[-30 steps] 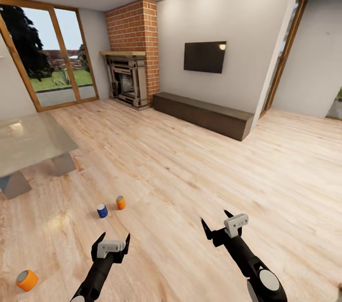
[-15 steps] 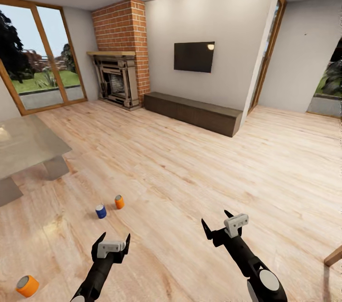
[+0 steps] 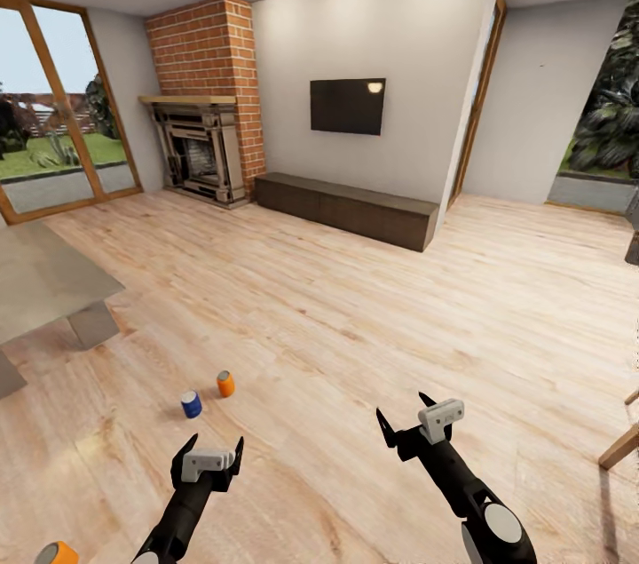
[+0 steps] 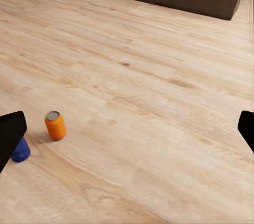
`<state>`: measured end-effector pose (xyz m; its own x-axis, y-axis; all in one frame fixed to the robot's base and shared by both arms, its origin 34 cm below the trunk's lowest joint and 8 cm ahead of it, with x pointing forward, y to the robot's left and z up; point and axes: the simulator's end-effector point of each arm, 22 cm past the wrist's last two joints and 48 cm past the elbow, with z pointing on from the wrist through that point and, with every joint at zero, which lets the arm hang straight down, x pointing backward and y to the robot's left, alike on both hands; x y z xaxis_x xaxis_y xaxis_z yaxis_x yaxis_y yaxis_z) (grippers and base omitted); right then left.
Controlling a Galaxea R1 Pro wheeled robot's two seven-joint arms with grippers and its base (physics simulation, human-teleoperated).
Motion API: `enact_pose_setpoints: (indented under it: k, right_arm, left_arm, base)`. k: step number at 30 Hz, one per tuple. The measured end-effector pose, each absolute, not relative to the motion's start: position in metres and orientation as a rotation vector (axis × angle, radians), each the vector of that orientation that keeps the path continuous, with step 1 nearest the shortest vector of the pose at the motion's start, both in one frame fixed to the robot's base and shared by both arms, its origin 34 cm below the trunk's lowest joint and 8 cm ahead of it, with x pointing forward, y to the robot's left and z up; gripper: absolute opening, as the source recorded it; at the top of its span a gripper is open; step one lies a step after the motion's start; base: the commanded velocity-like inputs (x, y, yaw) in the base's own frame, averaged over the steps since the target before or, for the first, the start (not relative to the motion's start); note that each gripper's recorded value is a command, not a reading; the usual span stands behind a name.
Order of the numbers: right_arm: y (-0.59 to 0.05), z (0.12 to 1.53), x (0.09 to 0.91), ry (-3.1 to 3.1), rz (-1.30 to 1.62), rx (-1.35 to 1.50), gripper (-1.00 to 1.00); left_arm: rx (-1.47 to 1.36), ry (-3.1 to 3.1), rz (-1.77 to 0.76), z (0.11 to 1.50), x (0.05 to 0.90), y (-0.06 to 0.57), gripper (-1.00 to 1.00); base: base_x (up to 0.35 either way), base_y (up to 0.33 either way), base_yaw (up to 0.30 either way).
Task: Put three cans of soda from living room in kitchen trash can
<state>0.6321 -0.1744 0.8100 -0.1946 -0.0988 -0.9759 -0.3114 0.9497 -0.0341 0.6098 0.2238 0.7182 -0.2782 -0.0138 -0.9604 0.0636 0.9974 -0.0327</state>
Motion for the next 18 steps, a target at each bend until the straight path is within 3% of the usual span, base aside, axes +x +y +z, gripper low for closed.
enact_pose_setpoints:
  k: [6,18]
  right_arm:
    - [-0.1739,0.8098,0.632,1.766,0.198,-0.308,1.0]
    - [-0.1726,0.8074,0.6314,1.771,0.199,-0.308,1.0]
  left_arm:
    - [0.034,1.851,-0.073,0.7181,0.6095,0.2248,1.0]
    - [0.034,1.851,-0.072,0.718,0.6092,0.2253,1.0]
  base:
    - [0.0,0.134,-0.147]
    - [0.015,0.017,-0.144]
